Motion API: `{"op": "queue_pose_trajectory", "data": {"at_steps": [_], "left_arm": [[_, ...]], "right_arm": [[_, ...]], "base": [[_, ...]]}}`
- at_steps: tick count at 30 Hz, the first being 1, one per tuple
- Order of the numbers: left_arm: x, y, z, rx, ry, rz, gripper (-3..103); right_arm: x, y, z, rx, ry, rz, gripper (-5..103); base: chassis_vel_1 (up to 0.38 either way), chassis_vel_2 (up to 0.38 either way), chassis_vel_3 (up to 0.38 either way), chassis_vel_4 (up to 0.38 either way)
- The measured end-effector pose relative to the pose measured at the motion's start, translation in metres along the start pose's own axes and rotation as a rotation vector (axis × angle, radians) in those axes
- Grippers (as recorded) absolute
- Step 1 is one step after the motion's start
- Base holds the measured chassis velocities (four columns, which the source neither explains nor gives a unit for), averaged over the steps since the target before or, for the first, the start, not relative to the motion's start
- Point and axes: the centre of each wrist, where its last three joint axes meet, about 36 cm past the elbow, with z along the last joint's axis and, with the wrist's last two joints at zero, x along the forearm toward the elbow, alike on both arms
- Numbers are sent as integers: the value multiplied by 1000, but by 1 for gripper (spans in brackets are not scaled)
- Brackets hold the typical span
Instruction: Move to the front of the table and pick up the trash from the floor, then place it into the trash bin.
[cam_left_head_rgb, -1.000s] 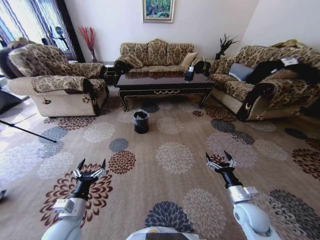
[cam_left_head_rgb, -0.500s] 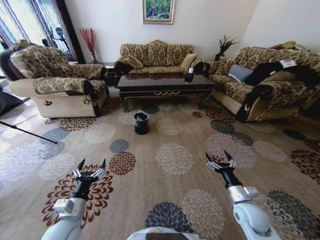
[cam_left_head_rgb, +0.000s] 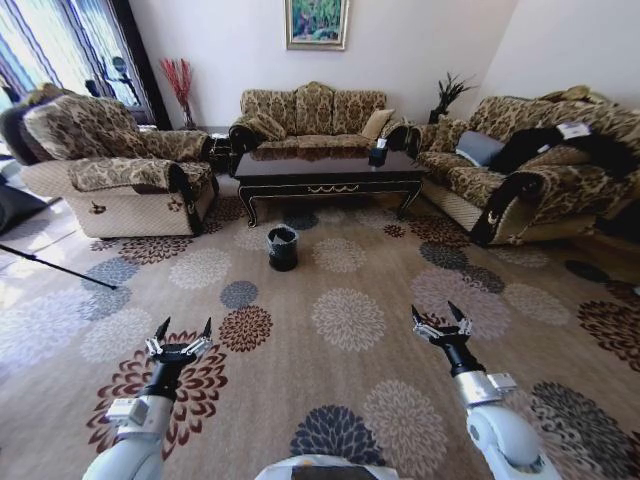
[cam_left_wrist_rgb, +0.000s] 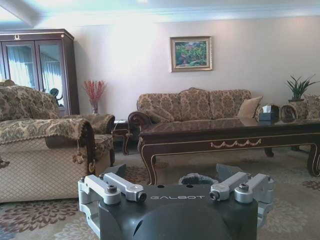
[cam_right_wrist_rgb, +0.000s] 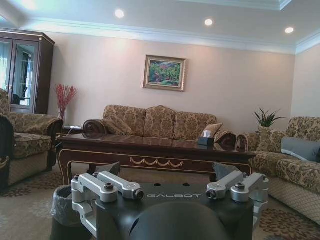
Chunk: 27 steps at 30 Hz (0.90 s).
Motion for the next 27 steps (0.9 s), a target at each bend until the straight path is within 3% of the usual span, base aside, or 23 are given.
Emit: {"op": "queue_pose_trajectory", "data": {"at_steps": [27], "left_arm": [[0, 0, 0, 0, 0, 0, 100]], "right_arm": [[0, 0, 0, 0, 0, 0, 100]], "base": [[0, 0, 0, 0]]}}
